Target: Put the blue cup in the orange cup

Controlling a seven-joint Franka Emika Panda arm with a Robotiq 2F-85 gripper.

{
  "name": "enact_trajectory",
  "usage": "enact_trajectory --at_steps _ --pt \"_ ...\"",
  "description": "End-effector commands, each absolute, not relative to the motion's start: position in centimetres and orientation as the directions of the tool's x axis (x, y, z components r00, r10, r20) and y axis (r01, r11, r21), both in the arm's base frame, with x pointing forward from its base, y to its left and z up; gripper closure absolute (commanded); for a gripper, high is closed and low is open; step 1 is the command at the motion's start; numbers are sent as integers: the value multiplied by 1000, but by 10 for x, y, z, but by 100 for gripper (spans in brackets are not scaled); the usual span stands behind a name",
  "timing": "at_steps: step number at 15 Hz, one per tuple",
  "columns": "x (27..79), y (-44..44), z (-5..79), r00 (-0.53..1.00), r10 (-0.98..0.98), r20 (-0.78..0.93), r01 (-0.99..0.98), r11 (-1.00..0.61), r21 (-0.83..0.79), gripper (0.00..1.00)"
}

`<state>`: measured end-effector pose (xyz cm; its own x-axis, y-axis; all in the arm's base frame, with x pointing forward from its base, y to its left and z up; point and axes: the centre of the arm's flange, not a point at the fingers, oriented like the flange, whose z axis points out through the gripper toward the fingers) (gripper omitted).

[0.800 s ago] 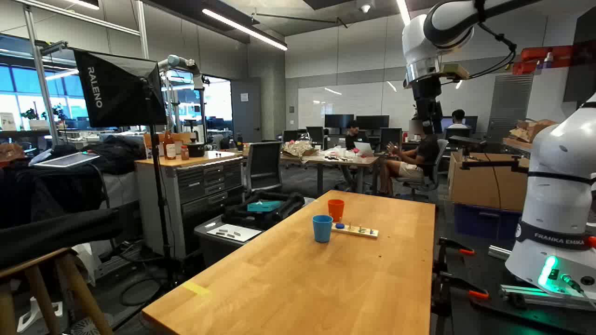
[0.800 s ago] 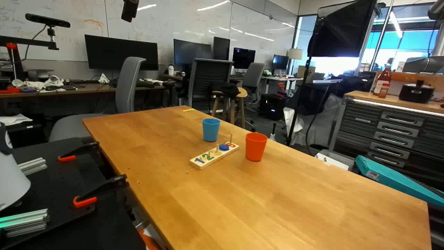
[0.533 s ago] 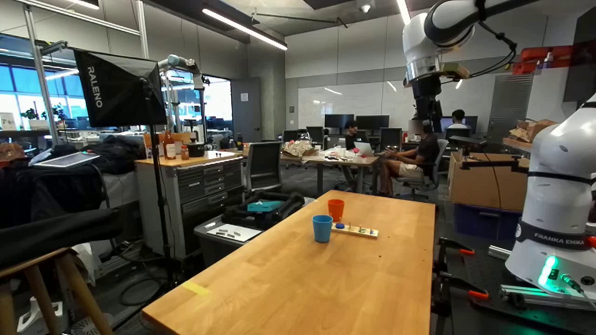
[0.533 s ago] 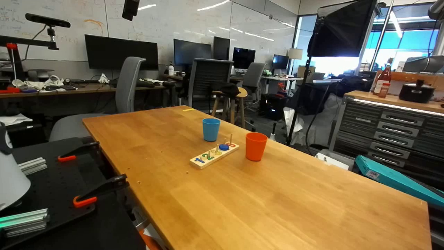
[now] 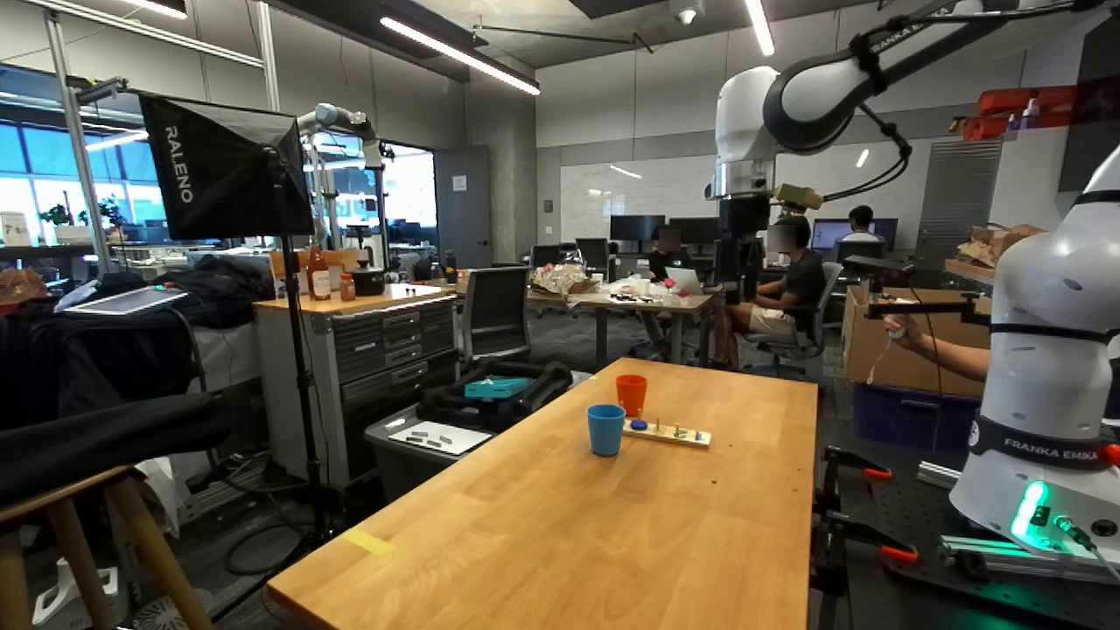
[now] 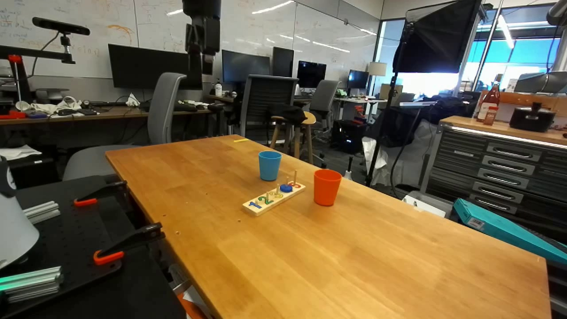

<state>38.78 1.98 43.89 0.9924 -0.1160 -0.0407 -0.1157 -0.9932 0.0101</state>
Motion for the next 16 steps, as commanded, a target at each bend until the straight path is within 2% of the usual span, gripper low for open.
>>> enact_trajectory --at_steps 1,9,16 --pt "465 61 397 995 -98 23 -99 -995 15 0" --pt "598 77 309 978 -178 113 -185 -981 55 0" --pt "612 77 214 969 -218 116 -231 -966 114 0"
